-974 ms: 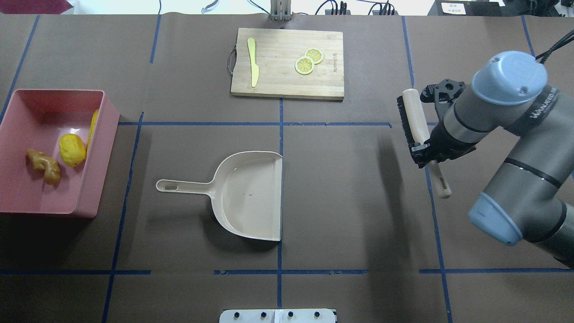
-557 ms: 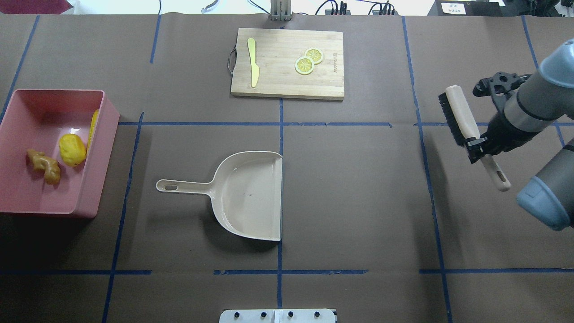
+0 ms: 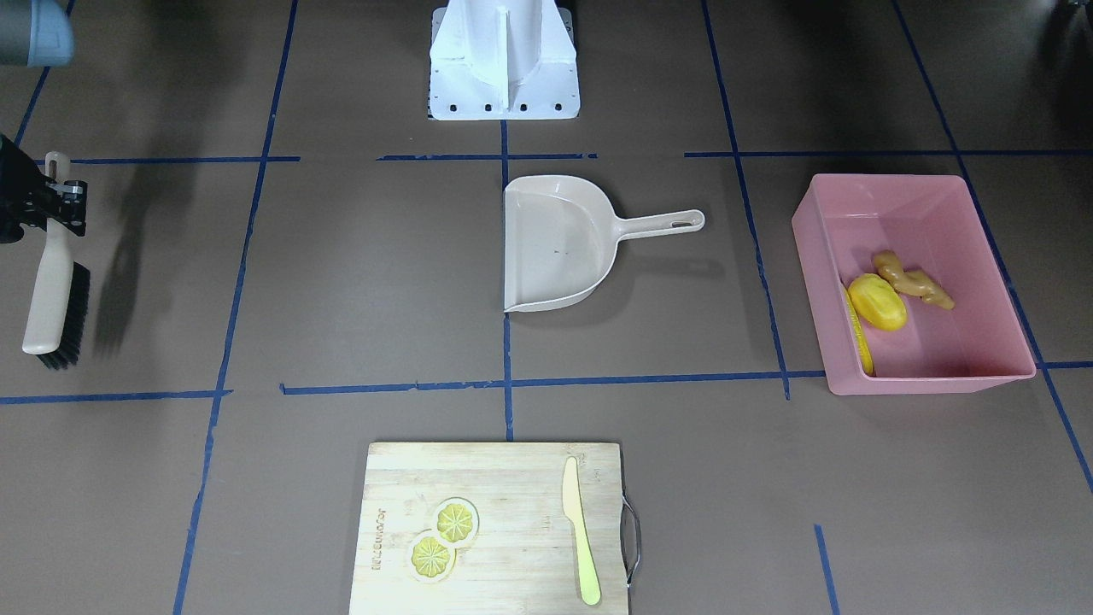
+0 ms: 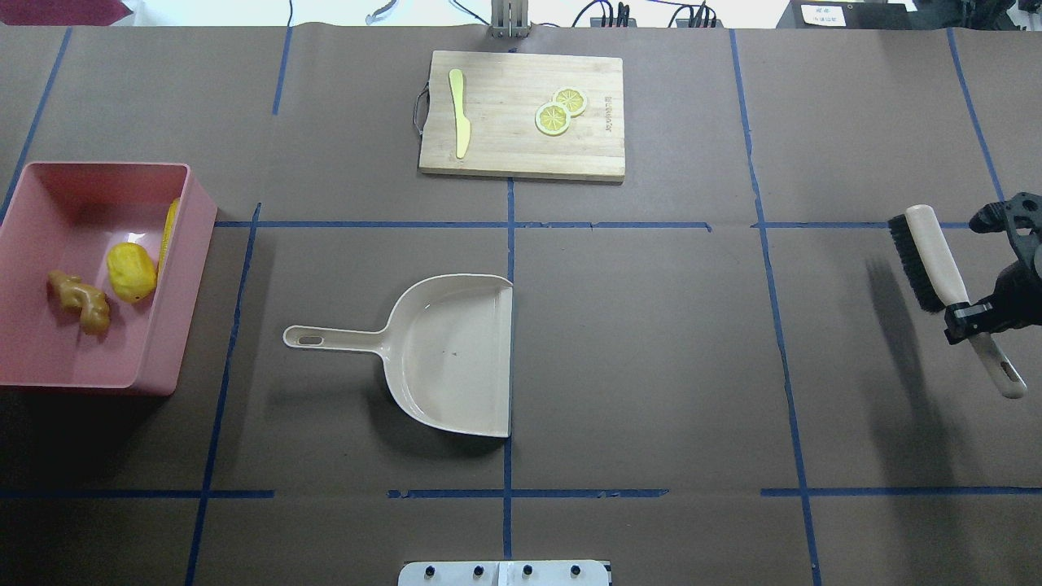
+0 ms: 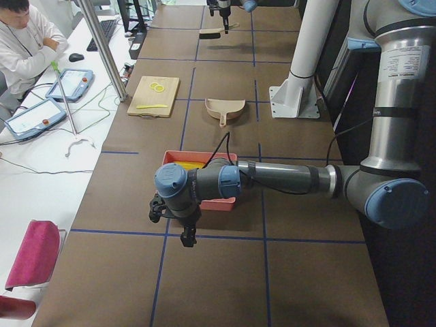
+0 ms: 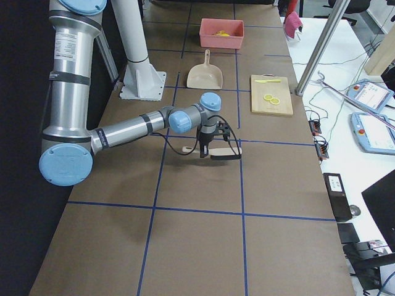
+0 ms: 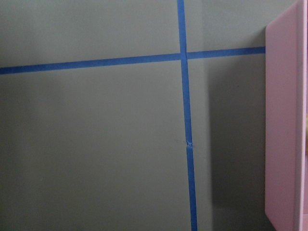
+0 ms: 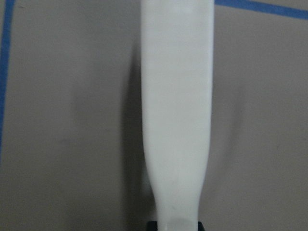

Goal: Sweep and dump trash into bin

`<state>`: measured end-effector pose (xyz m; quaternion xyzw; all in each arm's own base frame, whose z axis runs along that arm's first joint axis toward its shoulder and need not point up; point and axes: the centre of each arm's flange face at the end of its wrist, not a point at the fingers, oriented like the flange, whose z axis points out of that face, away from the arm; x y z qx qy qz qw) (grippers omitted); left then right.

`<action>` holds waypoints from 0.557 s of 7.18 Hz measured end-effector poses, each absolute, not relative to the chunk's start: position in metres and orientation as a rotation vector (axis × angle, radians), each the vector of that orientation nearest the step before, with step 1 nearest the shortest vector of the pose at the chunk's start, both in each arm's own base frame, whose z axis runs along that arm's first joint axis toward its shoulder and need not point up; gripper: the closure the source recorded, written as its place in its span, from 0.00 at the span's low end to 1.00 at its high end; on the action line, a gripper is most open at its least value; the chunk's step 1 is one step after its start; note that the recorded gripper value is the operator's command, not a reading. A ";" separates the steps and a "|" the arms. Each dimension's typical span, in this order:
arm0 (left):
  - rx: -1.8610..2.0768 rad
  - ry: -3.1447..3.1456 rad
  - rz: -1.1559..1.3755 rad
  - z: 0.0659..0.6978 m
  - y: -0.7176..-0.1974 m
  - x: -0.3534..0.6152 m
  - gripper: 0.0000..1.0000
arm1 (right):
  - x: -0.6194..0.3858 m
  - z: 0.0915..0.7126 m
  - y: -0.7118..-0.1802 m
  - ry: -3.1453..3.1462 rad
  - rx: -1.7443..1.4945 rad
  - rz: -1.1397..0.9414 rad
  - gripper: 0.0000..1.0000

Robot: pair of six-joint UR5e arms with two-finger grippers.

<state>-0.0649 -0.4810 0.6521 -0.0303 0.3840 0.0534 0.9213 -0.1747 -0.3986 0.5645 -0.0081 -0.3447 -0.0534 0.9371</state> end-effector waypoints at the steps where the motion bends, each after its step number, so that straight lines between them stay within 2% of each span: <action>1: -0.064 0.789 0.107 0.652 -0.480 -0.065 0.00 | -0.169 0.593 -0.388 -0.737 0.002 -0.058 1.00; 2: -0.065 0.789 0.106 0.652 -0.480 -0.065 0.00 | -0.164 0.610 -0.380 -0.761 0.003 -0.006 0.99; 3: -0.065 0.789 0.106 0.652 -0.479 -0.065 0.00 | -0.162 0.621 -0.372 -0.766 -0.007 0.017 0.93; 4: -0.065 0.789 0.105 0.652 -0.479 -0.065 0.00 | -0.164 0.627 -0.365 -0.764 -0.020 0.017 0.91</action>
